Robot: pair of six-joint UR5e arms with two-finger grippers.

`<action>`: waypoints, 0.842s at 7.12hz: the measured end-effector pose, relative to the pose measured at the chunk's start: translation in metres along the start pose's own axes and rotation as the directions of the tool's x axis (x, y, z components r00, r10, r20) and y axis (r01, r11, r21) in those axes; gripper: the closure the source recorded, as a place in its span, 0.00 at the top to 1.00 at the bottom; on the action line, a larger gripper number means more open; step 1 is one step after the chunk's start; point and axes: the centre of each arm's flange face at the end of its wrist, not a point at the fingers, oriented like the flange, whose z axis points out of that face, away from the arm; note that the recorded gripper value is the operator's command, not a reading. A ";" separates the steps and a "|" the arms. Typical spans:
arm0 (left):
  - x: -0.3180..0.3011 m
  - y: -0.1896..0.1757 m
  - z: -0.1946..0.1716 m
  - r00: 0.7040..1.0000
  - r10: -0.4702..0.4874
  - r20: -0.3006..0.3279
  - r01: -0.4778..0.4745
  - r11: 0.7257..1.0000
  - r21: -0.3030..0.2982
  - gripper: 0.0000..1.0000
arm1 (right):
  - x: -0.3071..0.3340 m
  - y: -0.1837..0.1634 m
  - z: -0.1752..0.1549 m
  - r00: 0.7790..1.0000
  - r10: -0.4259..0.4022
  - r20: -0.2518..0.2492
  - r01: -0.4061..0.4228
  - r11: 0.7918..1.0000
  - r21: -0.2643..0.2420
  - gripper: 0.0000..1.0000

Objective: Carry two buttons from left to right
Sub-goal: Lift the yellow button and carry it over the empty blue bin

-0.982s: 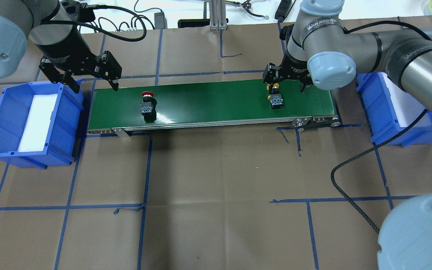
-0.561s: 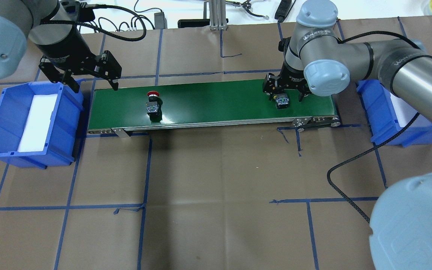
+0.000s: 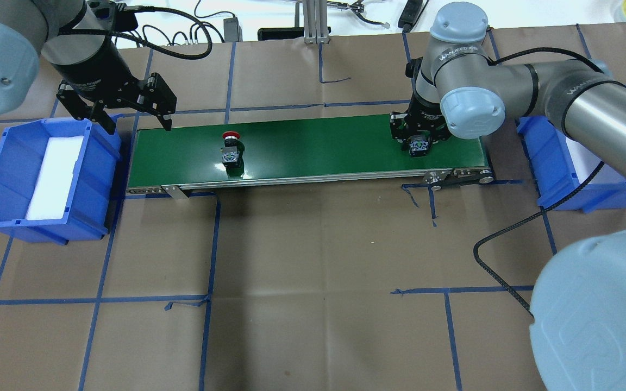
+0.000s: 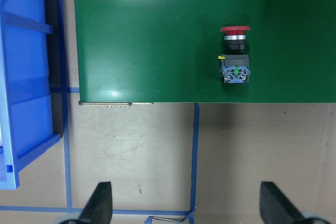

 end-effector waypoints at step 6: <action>0.000 0.000 0.000 1.000 -0.002 -0.002 0.002 1.000 0.002 0.99 | 0.170 0.024 -0.173 0.998 -0.035 -0.057 0.045 0.981 0.191 0.04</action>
